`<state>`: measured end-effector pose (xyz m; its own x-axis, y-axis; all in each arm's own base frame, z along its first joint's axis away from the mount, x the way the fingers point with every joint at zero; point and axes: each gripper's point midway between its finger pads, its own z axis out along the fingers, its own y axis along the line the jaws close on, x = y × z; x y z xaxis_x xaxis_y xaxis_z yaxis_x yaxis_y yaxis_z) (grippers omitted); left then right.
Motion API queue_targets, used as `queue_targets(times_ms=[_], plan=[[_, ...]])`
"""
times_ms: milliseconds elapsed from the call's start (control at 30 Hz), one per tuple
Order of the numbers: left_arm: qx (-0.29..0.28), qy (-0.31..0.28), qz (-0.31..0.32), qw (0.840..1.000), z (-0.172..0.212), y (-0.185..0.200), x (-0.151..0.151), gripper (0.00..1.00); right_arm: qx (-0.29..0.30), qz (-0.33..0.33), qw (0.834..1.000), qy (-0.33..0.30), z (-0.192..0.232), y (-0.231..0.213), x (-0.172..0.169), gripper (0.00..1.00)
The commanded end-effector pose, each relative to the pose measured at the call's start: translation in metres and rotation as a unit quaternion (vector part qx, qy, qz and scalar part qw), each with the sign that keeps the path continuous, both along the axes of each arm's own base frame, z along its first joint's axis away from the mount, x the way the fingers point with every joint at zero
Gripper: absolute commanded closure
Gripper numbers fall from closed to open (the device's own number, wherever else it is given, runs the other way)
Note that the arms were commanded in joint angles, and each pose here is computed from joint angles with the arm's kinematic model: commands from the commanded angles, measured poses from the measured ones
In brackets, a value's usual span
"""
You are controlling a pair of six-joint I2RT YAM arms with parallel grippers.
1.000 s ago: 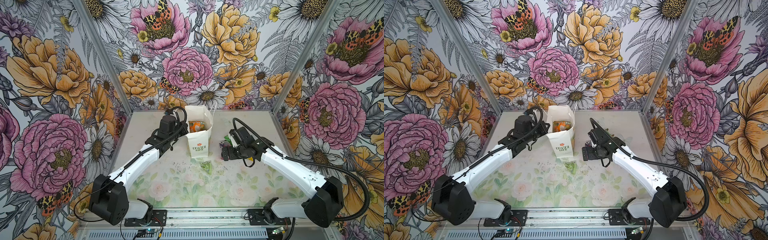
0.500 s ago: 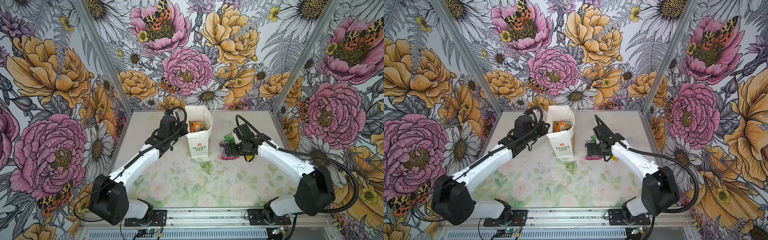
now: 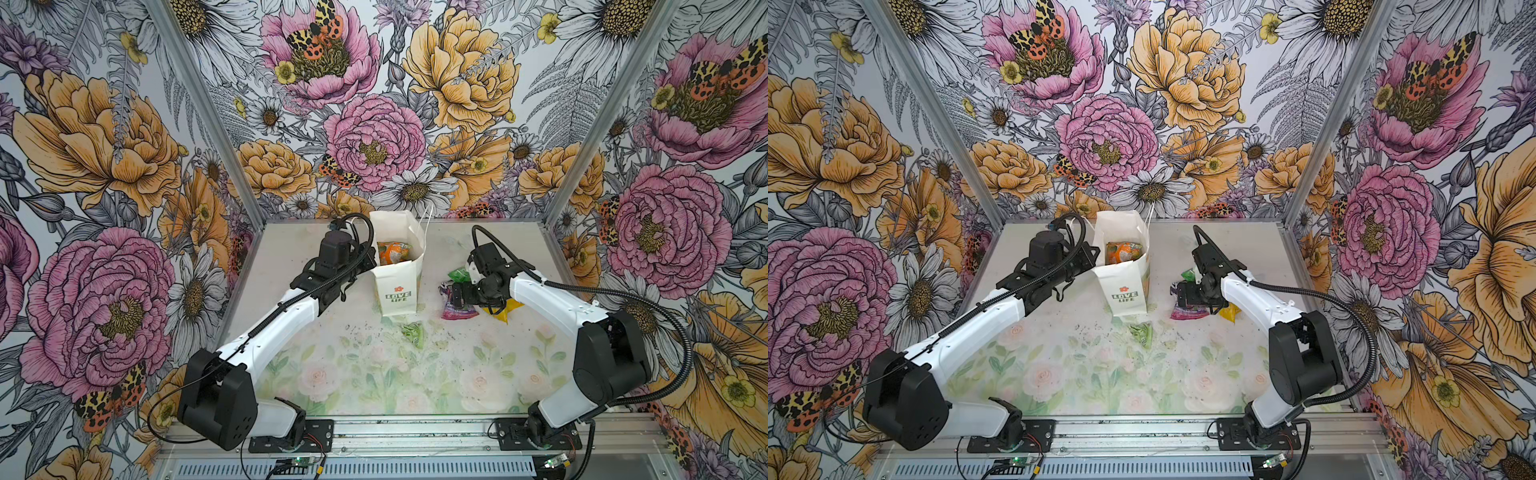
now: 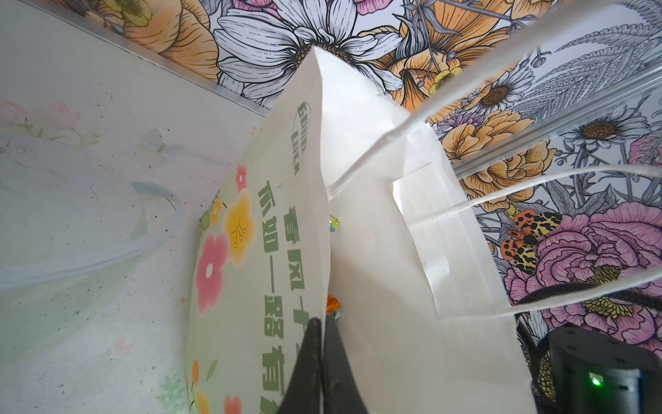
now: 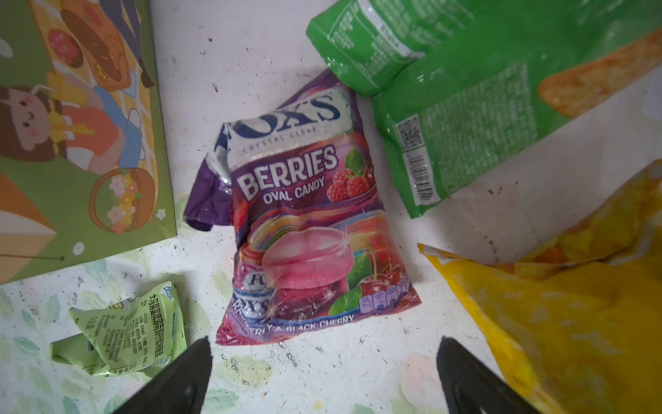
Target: Place the snacks into the paper bag
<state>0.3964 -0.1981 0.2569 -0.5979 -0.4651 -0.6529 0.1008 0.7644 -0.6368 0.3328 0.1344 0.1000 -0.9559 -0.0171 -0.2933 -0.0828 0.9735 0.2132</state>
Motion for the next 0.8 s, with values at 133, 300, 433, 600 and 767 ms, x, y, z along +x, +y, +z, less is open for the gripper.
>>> queue_targets(times_ms=[133, 300, 433, 600, 767], plan=[[-0.005, -0.013, -0.005, 1.000, 0.008, 0.000, 0.000, 1.00, 0.032, 0.016, 0.999, -0.008, 0.001, 0.011, 0.021, 0.00], [-0.003, -0.012, -0.003, 1.000, 0.008, 0.001, 0.000, 1.00, 0.039, 0.023, 0.999, -0.001, -0.006, 0.017, 0.026, 0.00], [-0.002, -0.012, -0.001, 1.000, 0.008, 0.003, -0.001, 1.00, 0.040, 0.026, 0.999, 0.006, -0.013, 0.019, 0.029, 0.00], [-0.002, -0.012, 0.000, 1.000, 0.008, 0.003, 0.000, 1.00, 0.044, 0.027, 0.998, 0.022, -0.025, 0.022, 0.033, 0.00], [-0.002, -0.013, 0.000, 1.000, 0.009, 0.003, 0.000, 1.00, 0.032, 0.017, 0.999, 0.034, -0.038, 0.020, 0.035, 0.00]])
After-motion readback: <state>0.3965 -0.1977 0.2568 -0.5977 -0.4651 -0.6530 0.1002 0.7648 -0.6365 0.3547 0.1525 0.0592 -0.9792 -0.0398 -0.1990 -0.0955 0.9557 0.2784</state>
